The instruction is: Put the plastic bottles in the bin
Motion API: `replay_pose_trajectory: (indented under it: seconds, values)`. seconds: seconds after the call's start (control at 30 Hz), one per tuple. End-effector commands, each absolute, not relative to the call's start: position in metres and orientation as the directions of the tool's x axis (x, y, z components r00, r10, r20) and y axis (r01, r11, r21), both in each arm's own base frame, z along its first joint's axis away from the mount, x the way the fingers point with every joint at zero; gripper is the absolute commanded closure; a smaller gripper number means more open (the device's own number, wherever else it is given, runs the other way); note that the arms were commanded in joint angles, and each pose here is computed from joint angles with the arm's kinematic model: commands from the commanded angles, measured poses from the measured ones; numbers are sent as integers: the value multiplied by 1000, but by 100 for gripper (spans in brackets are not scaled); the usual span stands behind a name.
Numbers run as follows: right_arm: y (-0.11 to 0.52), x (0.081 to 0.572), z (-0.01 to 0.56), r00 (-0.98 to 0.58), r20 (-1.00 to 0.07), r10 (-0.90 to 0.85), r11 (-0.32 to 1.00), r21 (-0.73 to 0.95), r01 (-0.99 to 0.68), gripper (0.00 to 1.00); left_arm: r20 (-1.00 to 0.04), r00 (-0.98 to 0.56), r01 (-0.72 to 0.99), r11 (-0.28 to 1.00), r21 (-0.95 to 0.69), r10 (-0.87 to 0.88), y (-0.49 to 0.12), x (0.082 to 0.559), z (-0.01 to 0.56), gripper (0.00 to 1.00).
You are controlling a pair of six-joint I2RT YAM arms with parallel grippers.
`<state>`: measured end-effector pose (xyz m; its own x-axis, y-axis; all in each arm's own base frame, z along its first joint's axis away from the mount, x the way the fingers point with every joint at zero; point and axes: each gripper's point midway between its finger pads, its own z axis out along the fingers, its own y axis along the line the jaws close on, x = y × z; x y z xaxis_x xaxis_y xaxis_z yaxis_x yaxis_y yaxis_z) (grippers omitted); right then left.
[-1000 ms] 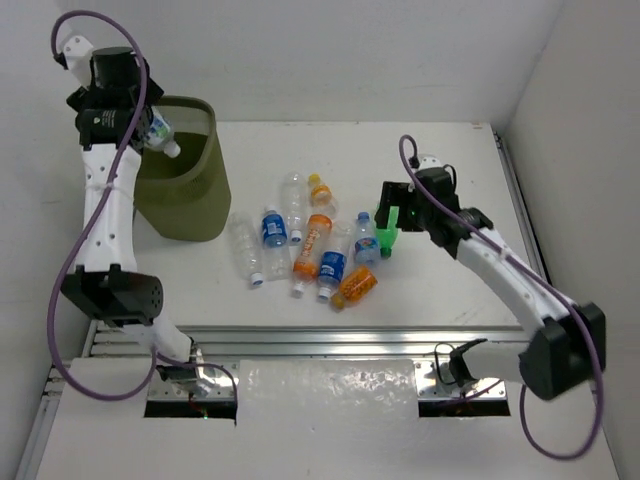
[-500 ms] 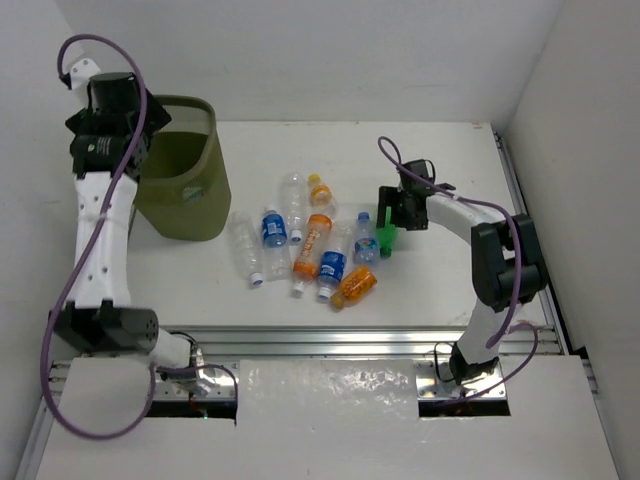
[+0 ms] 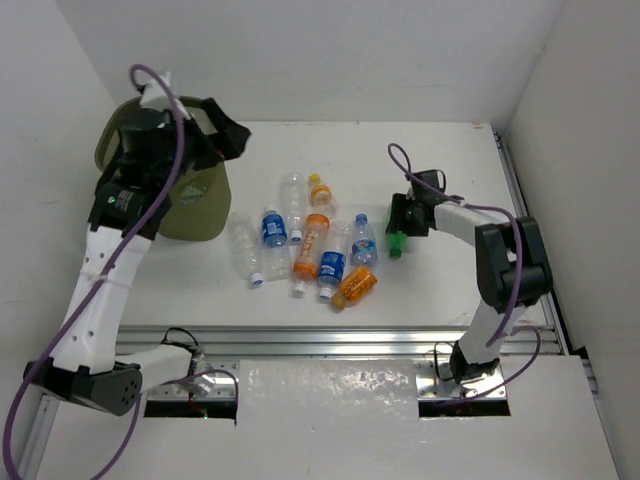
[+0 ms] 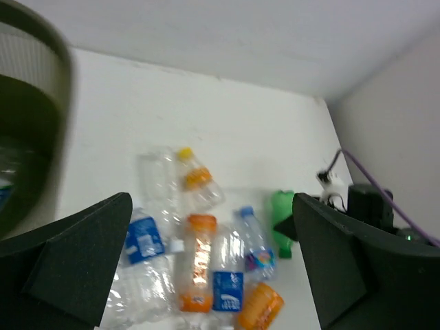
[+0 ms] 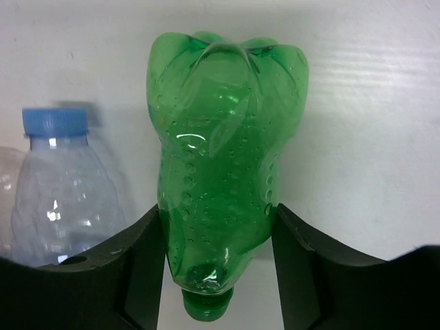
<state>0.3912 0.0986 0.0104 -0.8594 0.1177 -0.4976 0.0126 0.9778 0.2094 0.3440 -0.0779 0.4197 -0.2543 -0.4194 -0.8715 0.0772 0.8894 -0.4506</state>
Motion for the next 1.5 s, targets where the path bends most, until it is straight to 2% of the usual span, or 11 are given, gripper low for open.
replay_pose_trajectory:
  seconds: [0.0, 0.17, 0.3, 0.43, 0.67, 1.17, 1.27, 1.33, 1.37, 1.4, 1.47]
  values:
    - [90, 396, 65, -760, -634, 140, 979, 203, 10, 88, -860, -304, 297, 817, -494, -410, -134, 339, 429, 0]
    - [101, 364, 120, -678, -708, 199, 949, 312, -47, 91, -834, -386, 475, 690, -546, -395, -187, 328, 425, 0]
    - [131, 335, 181, -569, -793, 220, 862, 431, -267, 100, -812, -465, 570, 582, -580, -353, -233, 321, 401, 0]
    - [175, 298, 226, -589, -791, 166, 670, 529, -521, 100, -804, -523, 655, 471, -591, -282, -278, 305, 389, 0]
    - [208, 249, 280, -549, -821, 158, 400, 561, -725, 100, -828, -502, 753, 344, -561, -250, -323, 290, 393, 0]
    - [217, 221, 329, -477, -861, 177, 257, 509, -822, 100, -813, -554, 731, 361, -579, -181, -361, 286, 363, 3]
    - [217, 222, 339, -453, -871, 191, 257, 489, -833, 100, -808, -569, 753, 295, -588, -156, -372, 277, 362, 15]
    - [218, 220, 346, -446, -874, 196, 238, 483, -842, 94, -799, -585, 768, 223, -600, -137, -380, 267, 367, 35]
    - [219, 218, 346, -447, -873, 193, 230, 483, -845, 79, -800, -584, 773, 208, -599, -136, -381, 266, 371, 47]
    - [218, 217, 348, -436, -878, 196, 224, 473, -852, 73, -799, -586, 772, 205, -601, -134, -381, 266, 372, 79]
    - [218, 218, 343, -421, -885, 197, 233, 460, -857, 66, -809, -568, 776, 228, -588, -152, -379, 269, 385, 100]
